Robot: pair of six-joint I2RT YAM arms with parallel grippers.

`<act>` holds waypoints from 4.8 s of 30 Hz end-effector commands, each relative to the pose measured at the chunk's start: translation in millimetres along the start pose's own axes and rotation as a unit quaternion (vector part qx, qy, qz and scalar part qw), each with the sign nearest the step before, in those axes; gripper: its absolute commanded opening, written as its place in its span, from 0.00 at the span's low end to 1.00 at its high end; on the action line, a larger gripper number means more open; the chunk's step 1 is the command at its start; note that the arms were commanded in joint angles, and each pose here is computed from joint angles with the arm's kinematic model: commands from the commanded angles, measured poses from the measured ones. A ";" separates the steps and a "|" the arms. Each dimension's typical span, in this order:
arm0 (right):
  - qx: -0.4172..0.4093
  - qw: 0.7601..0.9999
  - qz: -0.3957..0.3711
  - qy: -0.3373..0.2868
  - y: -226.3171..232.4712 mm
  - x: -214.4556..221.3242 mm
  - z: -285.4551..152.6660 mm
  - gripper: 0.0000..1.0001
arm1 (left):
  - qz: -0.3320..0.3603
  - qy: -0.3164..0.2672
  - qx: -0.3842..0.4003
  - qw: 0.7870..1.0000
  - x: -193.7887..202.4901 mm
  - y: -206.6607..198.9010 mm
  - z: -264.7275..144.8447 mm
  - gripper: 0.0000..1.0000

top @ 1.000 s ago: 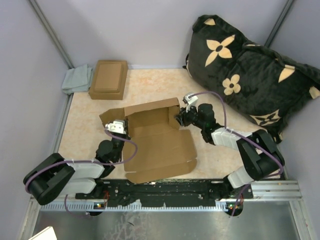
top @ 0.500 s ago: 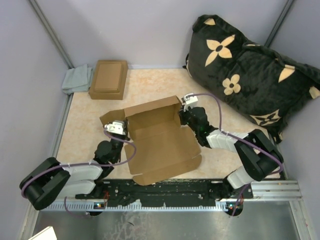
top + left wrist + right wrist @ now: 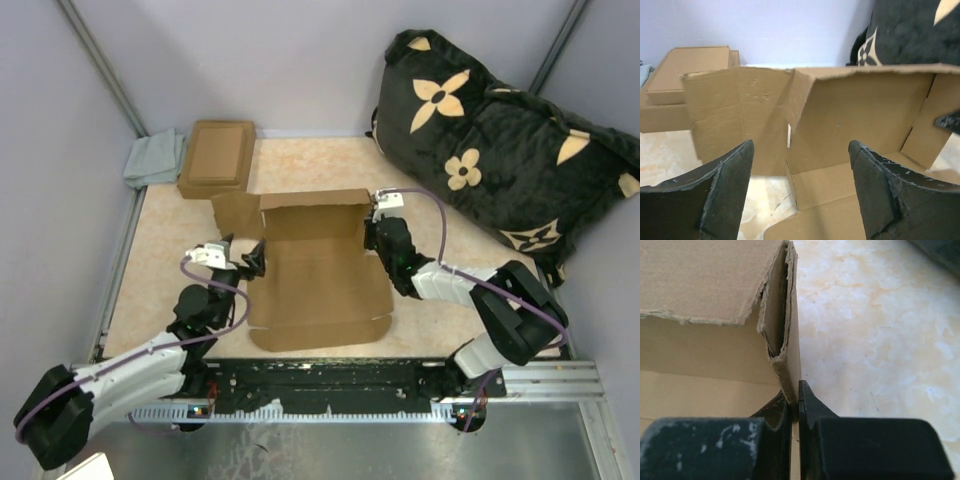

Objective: Fold the paper box

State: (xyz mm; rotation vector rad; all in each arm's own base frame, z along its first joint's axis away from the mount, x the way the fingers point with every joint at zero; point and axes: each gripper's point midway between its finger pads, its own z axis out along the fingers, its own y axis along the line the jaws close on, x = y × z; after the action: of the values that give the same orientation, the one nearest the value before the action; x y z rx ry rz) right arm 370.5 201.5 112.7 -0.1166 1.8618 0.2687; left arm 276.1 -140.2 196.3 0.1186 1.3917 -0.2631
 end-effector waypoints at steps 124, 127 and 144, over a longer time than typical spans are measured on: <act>-0.044 0.996 0.018 0.080 -10.4 5.2 -28.6 0.04 | -0.134 0.164 0.108 0.971 58.4 -28.8 9.2 0.65; -0.045 0.996 0.020 0.080 -9.9 5.6 -29.3 0.04 | -0.136 0.155 0.116 0.972 52.4 -32.9 15.3 0.65; -0.058 0.997 0.007 0.053 6.2 -3.4 -36.3 0.04 | -0.083 0.159 -0.014 0.984 69.8 0.3 48.9 0.47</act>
State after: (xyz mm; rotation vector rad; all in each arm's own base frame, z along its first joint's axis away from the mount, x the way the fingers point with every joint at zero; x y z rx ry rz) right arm 337.8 188.7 114.4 -0.1905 1.9902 0.3471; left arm 318.9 -169.1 119.7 0.0702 1.7936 -0.4695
